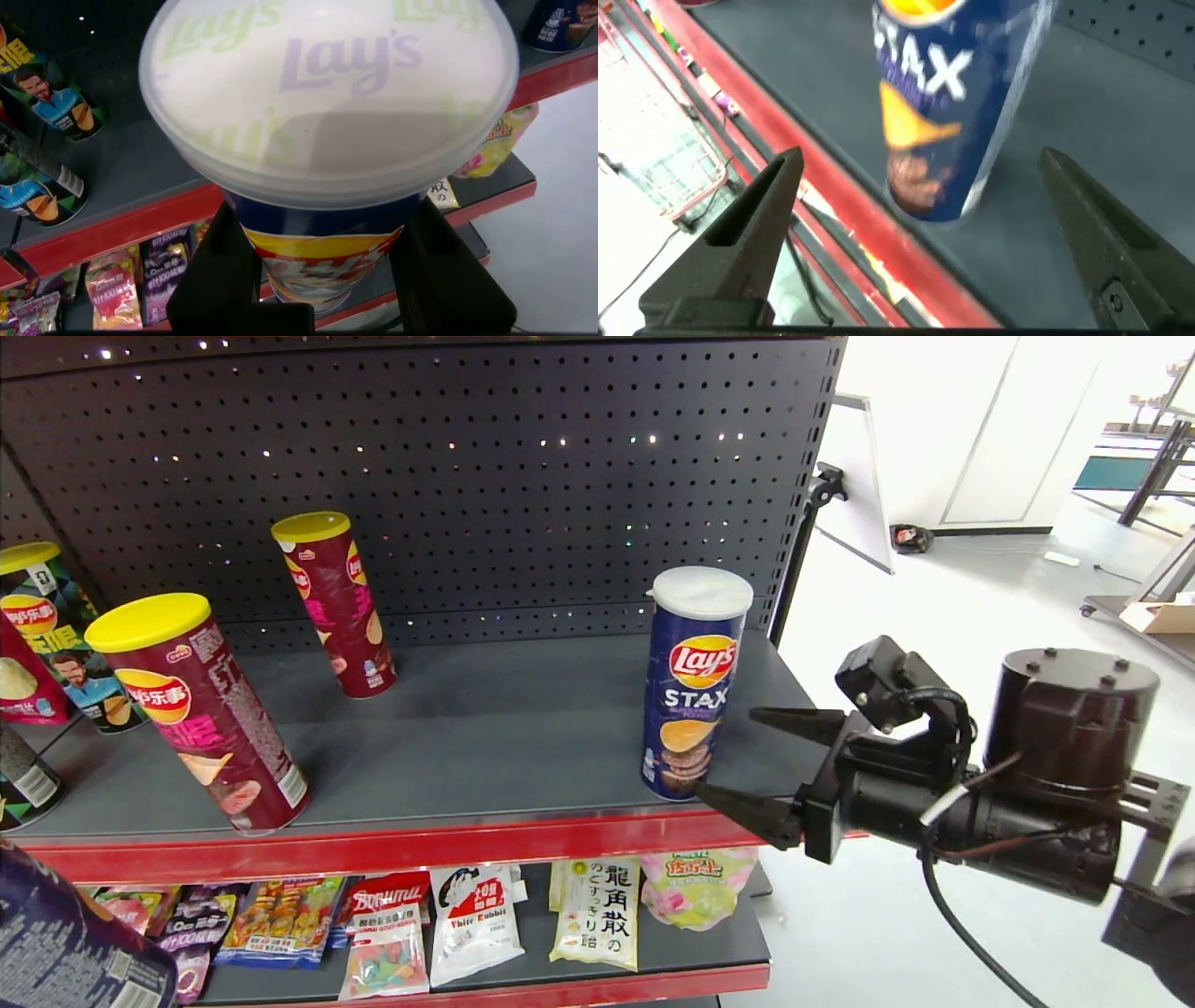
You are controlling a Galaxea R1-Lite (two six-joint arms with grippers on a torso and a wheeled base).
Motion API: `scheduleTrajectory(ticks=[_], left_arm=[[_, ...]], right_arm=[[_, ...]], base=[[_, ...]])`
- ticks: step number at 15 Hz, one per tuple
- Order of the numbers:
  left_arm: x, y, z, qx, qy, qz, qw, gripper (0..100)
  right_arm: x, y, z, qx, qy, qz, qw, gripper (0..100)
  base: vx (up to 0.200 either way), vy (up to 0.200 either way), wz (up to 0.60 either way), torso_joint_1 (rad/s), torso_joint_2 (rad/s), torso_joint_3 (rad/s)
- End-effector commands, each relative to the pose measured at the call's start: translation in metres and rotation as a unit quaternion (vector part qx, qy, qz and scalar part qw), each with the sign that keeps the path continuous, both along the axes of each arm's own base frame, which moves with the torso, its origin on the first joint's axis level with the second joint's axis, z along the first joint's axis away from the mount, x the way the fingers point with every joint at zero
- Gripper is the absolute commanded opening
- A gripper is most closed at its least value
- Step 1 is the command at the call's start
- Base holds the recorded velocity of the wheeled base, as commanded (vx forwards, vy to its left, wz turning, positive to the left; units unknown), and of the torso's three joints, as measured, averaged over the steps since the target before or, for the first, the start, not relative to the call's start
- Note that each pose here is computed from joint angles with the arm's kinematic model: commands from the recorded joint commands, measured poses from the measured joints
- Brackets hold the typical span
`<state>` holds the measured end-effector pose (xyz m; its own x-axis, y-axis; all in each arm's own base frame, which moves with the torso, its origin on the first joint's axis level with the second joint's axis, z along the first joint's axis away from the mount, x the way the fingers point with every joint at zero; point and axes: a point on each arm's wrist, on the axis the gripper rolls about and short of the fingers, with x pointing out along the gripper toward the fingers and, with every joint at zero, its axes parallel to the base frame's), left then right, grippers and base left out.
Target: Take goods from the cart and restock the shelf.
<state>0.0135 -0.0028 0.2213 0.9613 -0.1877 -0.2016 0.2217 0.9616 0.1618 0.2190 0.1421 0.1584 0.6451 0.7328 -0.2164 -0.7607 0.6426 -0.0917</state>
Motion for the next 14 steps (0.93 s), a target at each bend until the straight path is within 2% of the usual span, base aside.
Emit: scheduleTrajectory(ticks=[1,2,3,4,5,6,8,10,12,14], left_arm=[[0.003,0.000,0.001,0.001,0.004,0.001,1.0000,0],[0.003,0.000,0.003,0.004,0.002,0.002,1.0000,0],[0.004,-0.001,0.003,0.018,0.001,0.000,0.9998,0],[0.004,-0.001,0.003,0.027,-0.001,-0.002,0.9996,0],[0.003,0.000,0.004,0.046,-0.007,-0.005,0.9989,0],[0.003,0.000,0.004,0.048,-0.007,0.001,0.9988,0],[0.003,0.000,0.003,0.040,-0.018,0.012,0.9989,0],[-0.002,0.001,0.000,0.026,-0.044,0.015,0.9986,0],[-0.005,0.003,0.001,0.022,-0.052,0.032,0.9979,0],[-0.010,0.004,0.006,0.020,-0.053,0.045,0.9974,0]], right_arm=[[-0.032,-0.036,0.003,0.003,-0.009,-0.032,0.999,100],[-0.041,-0.056,0.005,0.007,-0.018,-0.067,0.998,100],[-0.048,-0.079,0.009,0.011,-0.030,-0.116,0.993,100],[-0.051,-0.089,0.011,0.011,-0.036,-0.140,0.989,100],[-0.070,-0.121,0.027,0.013,-0.057,-0.221,0.973,100],[-0.088,-0.133,0.038,0.013,-0.062,-0.260,0.964,100],[-0.140,-0.142,0.050,0.011,-0.043,-0.307,0.951,100],[-0.196,-0.138,0.046,0.019,-0.021,-0.322,0.946,100],[-0.232,-0.135,0.034,0.019,-0.037,-0.344,0.938,100],[-0.249,-0.136,0.014,0.020,-0.065,-0.379,0.923,100]], base=[[0.000,0.000,0.00,0.000,0.00,0.000],[0.000,0.000,0.00,0.000,0.00,0.000],[0.000,0.000,0.00,0.000,0.00,0.000],[0.000,0.000,0.00,0.000,0.00,0.000],[0.000,0.000,0.00,0.000,0.00,0.000],[0.000,0.000,0.00,0.000,0.00,0.000],[0.000,0.000,0.00,0.000,0.00,0.000],[0.000,0.000,0.00,0.000,0.00,0.000],[0.000,0.000,0.00,0.000,0.00,0.000],[0.000,0.000,0.00,0.000,0.00,0.000]])
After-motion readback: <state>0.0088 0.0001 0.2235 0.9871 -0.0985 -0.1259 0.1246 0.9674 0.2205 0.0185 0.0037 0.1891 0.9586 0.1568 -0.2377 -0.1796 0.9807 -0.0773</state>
